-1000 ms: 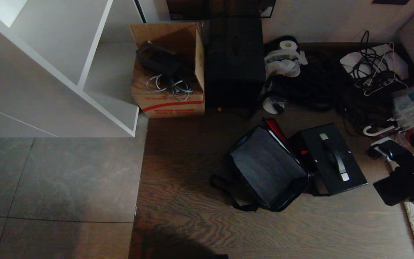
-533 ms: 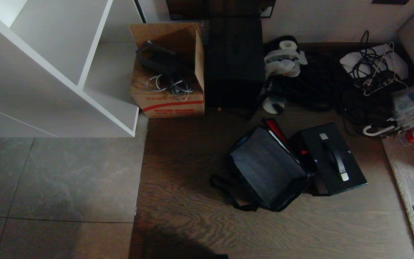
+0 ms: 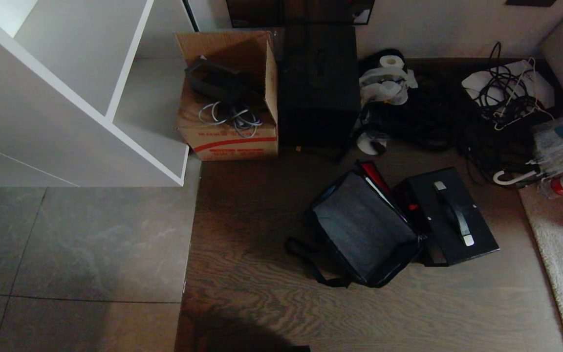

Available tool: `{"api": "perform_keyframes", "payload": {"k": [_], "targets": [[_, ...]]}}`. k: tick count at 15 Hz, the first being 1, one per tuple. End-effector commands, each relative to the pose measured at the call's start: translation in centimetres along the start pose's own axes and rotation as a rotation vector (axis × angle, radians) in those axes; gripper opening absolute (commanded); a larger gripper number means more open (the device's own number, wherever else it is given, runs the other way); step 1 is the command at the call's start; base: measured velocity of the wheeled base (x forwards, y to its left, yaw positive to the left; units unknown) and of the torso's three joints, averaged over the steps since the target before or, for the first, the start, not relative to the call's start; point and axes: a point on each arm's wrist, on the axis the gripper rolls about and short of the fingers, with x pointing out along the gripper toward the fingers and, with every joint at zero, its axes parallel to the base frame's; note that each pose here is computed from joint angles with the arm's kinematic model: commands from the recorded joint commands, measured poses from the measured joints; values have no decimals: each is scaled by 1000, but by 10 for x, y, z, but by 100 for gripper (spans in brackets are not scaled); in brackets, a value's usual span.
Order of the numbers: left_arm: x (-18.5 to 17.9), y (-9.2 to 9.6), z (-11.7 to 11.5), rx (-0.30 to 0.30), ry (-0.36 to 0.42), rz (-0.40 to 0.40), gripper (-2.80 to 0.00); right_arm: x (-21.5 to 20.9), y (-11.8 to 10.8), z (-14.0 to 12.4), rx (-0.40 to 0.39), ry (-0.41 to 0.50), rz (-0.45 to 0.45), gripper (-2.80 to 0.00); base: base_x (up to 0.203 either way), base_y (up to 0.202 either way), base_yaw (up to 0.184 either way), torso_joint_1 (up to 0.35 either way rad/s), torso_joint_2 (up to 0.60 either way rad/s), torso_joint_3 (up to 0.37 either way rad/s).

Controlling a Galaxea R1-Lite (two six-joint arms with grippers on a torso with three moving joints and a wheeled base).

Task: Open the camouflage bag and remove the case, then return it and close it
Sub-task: Grip the handle again

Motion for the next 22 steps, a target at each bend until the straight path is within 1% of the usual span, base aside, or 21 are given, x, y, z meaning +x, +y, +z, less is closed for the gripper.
{"api": "perform_keyframes", "payload": {"k": [1,2,3,4,6,9,10,13,14,15,16,17,18,19,20,21,22], "targets": [[0,0,0,0,-1,0,-280,-17,2,-27,45,-147,43,-280,0,0,0,0,0,0],[0,0,0,0,0,0,-280,-14,5,-38,78,-124,97,-280,0,0,0,0,0,0],[0,0,0,0,-1,0,-280,-12,6,-44,92,-93,122,-280,0,0,0,0,0,0],[0,0,0,0,0,0,-280,-12,7,-43,90,-90,134,-280,0,0,0,0,0,0],[0,0,0,0,-1,0,-280,-12,7,-47,78,-59,146,-280,0,0,0,0,0,0],[0,0,0,0,0,0,-280,-12,7,-46,85,-60,140,-280,0,0,0,0,0,0],[0,0,0,0,0,0,-280,-12,7,-47,89,-67,121,-280,0,0,0,0,0,0],[0,0,0,0,0,0,-280,-19,7,-49,83,-166,77,-280,0,0,0,0,0,0],[0,0,0,0,0,0,-280,-23,7,-51,84,-218,67,-280,0,0,0,0,0,0],[0,0,0,0,0,0,-280,-28,7,-54,86,-293,55,-280,0,0,0,0,0,0],[0,0,0,0,0,0,-280,-31,7,-57,91,-340,46,-280,0,0,0,0,0,0],[0,0,0,0,0,0,-280,-32,7,-57,109,-357,42,-280,0,0,0,0,0,0],[0,0,0,0,-1,0,-280,-32,7,-57,140,-347,43,-280,0,0,0,0,0,0],[0,0,0,0,0,0,-280,-31,7,-57,139,-345,43,-280,0,0,0,0,0,0],[0,0,0,0,0,0,-280,-31,7,-57,115,-345,46,-280,0,0,0,0,0,0],[0,0,0,0,0,0,-280,-31,7,-57,73,-347,41,-280,0,0,0,0,0,0],[0,0,0,0,-2,0,-280,-31,7,-57,82,-345,37,-280,0,0,0,0,0,0]]}}
